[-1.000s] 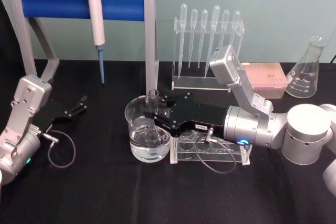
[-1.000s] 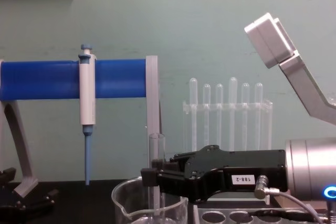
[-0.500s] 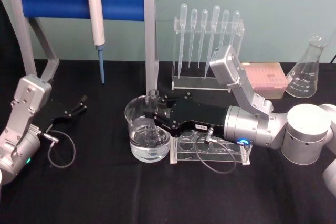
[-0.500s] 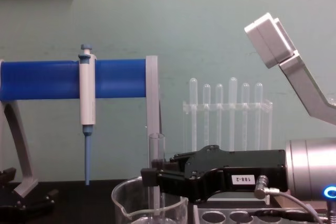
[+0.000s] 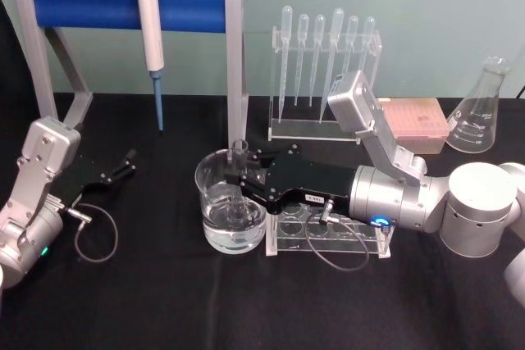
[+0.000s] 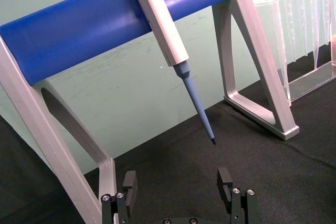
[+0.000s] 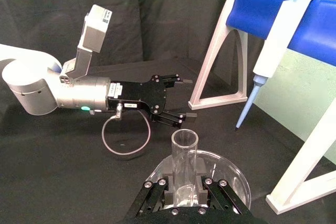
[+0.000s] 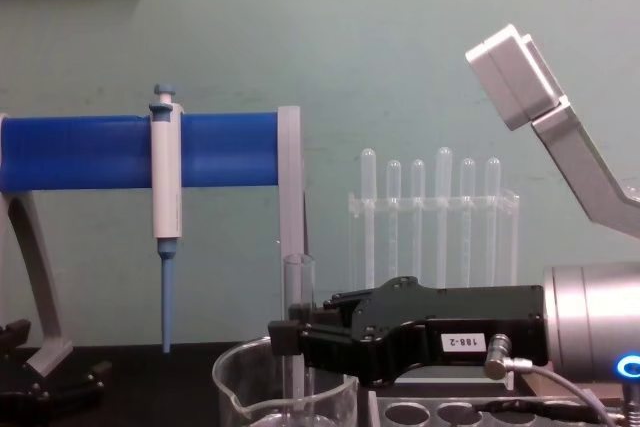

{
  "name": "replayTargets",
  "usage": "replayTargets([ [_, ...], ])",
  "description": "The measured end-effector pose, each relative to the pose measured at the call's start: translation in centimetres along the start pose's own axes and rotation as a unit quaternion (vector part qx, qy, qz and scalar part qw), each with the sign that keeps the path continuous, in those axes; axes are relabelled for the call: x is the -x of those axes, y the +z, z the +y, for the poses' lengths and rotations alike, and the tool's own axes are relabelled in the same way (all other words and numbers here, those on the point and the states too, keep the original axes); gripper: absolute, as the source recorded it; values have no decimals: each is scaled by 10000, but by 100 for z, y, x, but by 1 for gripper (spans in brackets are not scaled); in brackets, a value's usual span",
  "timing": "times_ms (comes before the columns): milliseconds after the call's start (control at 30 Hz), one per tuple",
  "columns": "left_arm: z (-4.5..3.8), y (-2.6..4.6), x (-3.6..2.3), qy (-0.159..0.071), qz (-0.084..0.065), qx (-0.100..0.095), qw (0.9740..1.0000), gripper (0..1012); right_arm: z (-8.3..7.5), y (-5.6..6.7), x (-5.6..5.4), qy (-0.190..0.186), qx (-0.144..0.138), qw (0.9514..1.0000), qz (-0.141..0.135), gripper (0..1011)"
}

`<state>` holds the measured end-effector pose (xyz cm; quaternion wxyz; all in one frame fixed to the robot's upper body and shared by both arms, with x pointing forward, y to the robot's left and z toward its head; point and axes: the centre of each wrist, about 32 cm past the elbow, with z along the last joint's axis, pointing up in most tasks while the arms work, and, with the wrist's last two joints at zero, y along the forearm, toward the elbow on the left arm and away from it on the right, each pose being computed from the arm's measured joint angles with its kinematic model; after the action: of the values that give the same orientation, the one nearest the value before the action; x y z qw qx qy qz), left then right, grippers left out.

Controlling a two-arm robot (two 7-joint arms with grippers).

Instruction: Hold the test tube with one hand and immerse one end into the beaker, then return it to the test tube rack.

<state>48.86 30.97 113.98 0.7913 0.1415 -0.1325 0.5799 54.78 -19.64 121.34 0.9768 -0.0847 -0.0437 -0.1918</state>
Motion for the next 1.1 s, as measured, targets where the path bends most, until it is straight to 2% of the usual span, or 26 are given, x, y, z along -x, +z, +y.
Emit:
replayTargets([
  [1100,0,0,0,0,0,0,10000,1000,0,0,0,0,0,10000,0,234],
])
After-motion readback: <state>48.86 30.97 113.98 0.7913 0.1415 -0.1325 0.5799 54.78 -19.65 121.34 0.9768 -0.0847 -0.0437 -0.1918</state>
